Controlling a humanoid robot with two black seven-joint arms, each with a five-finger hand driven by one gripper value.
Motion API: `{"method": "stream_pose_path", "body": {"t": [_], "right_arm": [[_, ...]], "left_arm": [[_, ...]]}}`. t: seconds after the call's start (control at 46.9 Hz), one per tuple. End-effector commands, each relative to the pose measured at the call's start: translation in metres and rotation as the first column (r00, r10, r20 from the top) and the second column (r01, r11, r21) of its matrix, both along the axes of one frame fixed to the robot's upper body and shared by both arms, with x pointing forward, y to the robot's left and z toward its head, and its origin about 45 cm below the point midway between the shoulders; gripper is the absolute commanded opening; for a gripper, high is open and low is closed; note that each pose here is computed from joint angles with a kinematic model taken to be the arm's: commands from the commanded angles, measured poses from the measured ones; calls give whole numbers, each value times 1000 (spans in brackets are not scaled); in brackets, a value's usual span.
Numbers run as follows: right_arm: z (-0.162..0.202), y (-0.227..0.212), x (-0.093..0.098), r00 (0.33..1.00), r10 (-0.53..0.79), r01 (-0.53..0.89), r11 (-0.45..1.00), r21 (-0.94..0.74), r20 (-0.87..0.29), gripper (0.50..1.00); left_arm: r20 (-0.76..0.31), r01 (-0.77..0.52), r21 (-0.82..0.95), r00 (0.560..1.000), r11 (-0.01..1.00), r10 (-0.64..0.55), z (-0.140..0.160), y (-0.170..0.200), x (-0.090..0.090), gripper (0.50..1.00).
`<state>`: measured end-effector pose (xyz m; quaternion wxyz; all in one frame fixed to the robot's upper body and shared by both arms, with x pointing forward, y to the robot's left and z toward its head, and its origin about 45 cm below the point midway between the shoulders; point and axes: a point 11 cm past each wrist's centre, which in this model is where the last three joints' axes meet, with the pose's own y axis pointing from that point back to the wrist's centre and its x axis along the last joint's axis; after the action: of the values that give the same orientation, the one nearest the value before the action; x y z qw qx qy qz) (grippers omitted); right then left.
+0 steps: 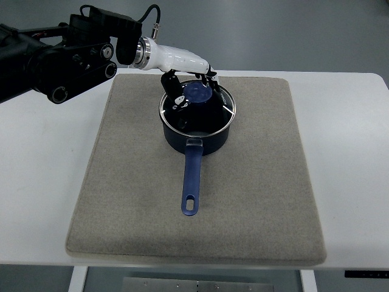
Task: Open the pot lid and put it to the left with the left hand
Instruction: 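Close the left hand fingers around the blue lid knob, then lift the glass lid off the saucepan with the left hand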
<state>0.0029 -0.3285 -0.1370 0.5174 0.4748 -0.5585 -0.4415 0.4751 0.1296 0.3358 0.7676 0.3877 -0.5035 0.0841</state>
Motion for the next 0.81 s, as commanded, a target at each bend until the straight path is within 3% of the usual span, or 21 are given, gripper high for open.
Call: {"method": "stream_pose_path", "body": {"t": [0.0,0.213,0.426,0.789], "right_arm": [[0,0,0,1000,0,0,1000,0,0,915],[0,0,0,1000,0,0,1000,0,0,915],[0,0,0,1000,0,0,1000,0,0,915],[0,0,0,1000,-1,1,1000,0,0,915]], "left_arm": [[1,0,0,1000,1000,0,1,0,0,767],[7,7,10,1000,1000,-7,1,-1,0,658],[25,19,45,999,999,-20,-1,-1,-1,503],[31,23,46,999,999,-25,1,-2,-1,500]]}}
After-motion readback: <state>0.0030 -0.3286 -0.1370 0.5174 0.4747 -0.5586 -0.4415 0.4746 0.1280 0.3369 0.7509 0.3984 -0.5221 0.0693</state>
